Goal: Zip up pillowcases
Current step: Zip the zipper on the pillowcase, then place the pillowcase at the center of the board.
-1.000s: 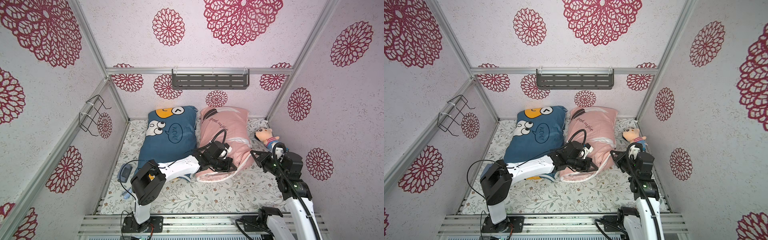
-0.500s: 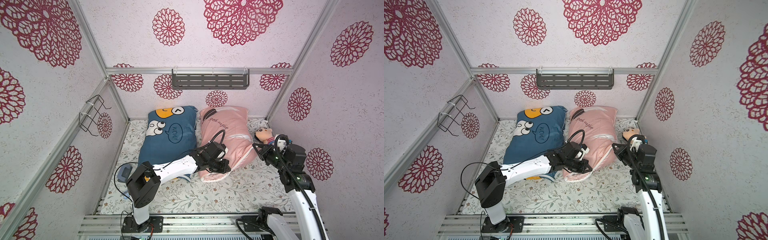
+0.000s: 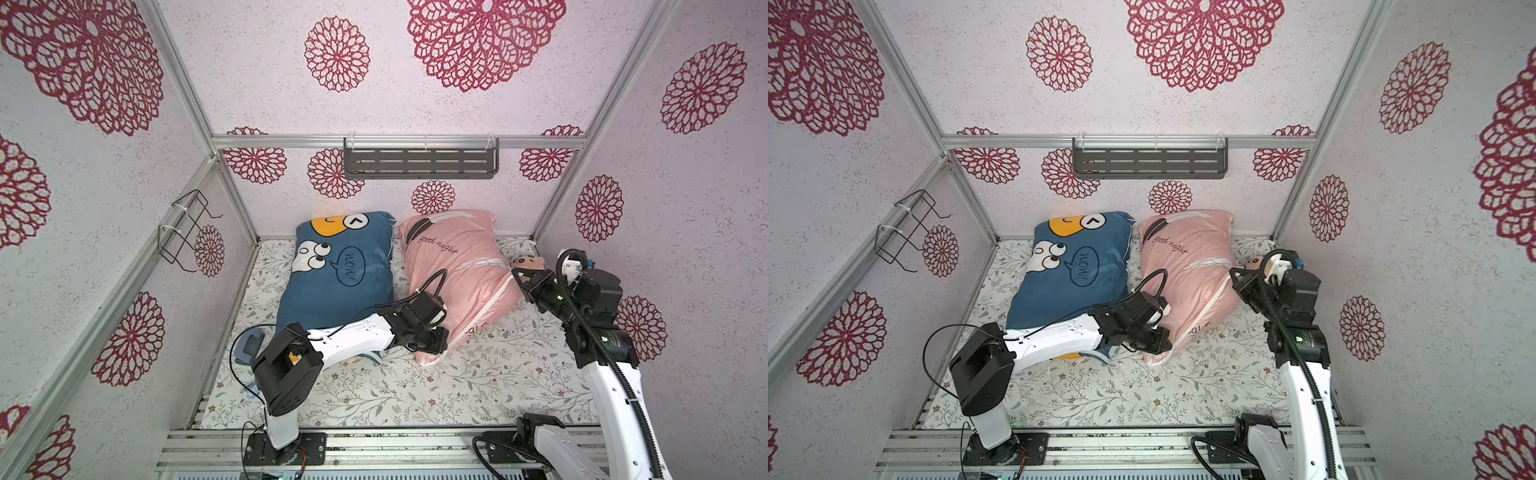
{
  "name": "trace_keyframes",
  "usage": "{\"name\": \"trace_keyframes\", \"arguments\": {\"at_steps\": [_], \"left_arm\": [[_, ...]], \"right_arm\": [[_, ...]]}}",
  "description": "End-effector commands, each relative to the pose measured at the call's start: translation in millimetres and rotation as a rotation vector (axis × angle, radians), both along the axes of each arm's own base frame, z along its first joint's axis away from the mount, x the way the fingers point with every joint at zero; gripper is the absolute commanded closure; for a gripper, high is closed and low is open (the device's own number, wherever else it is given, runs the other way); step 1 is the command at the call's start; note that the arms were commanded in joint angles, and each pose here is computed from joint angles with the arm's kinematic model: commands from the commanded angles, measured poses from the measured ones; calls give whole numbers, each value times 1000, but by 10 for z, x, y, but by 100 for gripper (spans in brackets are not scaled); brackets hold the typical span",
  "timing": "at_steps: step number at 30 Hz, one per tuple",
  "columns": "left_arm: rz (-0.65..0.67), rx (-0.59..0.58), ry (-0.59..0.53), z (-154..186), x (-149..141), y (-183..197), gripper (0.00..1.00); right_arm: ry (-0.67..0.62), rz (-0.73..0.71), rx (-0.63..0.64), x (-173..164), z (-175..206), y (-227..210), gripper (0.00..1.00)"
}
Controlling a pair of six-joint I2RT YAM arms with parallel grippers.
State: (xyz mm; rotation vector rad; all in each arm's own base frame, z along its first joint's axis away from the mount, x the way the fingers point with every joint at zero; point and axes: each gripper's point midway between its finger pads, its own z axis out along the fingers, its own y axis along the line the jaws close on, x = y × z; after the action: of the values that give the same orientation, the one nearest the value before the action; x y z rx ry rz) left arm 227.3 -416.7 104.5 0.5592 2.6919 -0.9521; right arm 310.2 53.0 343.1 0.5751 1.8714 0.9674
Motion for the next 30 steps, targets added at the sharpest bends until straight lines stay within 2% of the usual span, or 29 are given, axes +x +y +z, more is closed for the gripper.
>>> {"name": "trace_keyframes", "arguments": {"at_steps": [1, 11, 19, 26, 29, 30], "left_arm": [[-29, 97, 19, -211, -146, 224, 100], [-51, 201, 25, -480, -276, 520, 100], [-45, 244, 33, -542, -334, 664, 100], [-39, 223, 5, -370, -305, 657, 100], [-35, 206, -47, -207, -232, 642, 100], [-31, 195, -61, -143, -206, 641, 100]], "right_arm": [[-221, -37, -57, 48, 659, -80, 100], [-219, -50, -77, 116, 717, -111, 100], [-193, -62, -97, 99, 612, -138, 100], [-161, -32, -106, 93, 473, -99, 100], [-85, 1, -182, 64, 255, -90, 100], [-49, 7, -221, 37, 160, -107, 88]]}}
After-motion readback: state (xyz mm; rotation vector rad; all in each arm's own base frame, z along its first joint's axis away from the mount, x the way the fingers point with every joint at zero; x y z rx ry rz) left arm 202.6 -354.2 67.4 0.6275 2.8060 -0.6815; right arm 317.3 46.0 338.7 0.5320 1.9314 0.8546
